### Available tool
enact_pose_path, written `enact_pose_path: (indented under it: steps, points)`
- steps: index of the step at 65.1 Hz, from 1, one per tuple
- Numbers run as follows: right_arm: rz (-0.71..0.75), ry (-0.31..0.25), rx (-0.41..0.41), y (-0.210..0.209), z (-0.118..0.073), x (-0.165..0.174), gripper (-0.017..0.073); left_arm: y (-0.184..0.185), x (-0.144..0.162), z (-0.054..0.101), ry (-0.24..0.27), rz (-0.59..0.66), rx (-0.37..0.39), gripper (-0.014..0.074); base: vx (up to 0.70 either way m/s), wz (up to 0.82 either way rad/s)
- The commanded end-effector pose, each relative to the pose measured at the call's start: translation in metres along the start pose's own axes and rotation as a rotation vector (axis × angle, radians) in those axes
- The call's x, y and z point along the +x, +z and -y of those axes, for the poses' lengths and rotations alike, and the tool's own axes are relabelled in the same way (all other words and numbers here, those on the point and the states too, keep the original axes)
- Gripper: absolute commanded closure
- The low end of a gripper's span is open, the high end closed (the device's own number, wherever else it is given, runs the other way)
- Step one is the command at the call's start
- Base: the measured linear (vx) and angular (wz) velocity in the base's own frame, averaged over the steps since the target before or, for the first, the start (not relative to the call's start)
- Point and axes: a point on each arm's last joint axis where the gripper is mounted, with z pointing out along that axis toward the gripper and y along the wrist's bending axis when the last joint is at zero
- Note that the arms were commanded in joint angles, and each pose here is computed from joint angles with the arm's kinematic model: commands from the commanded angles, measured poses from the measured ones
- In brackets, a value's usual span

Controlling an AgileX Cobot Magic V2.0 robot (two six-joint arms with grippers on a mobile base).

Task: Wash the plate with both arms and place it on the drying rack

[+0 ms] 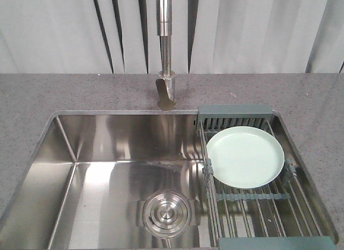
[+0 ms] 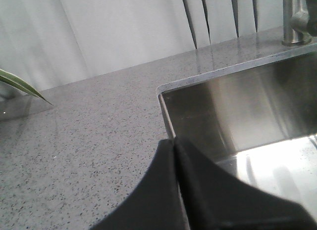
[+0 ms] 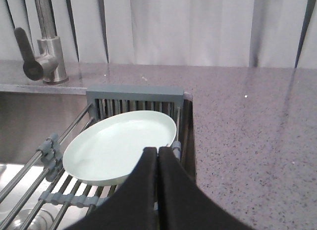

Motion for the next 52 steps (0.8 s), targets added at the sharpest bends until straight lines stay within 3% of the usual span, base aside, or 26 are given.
enact_pose_path:
  steps: [1,16,52]
  points:
    - [0.099,-0.006,0.010,-0.0014,0.0007,-0.0076,0.0562,-0.0034,-0.0148,-0.0022,-0.011,0.107,-0.021,0.0600,0.00,0.00]
    - [0.116,0.035,0.095,-0.0017,0.0056,-0.0091,0.0562,-0.0034,-0.0148,-0.0022,-0.011,0.107,-0.021,0.0600,0.00,0.00]
    - [0.119,0.053,0.092,-0.0017,0.0054,-0.0095,0.0561,-0.0034,-0.0148,-0.0022,-0.011,0.107,-0.021,0.0600,0.00,0.00]
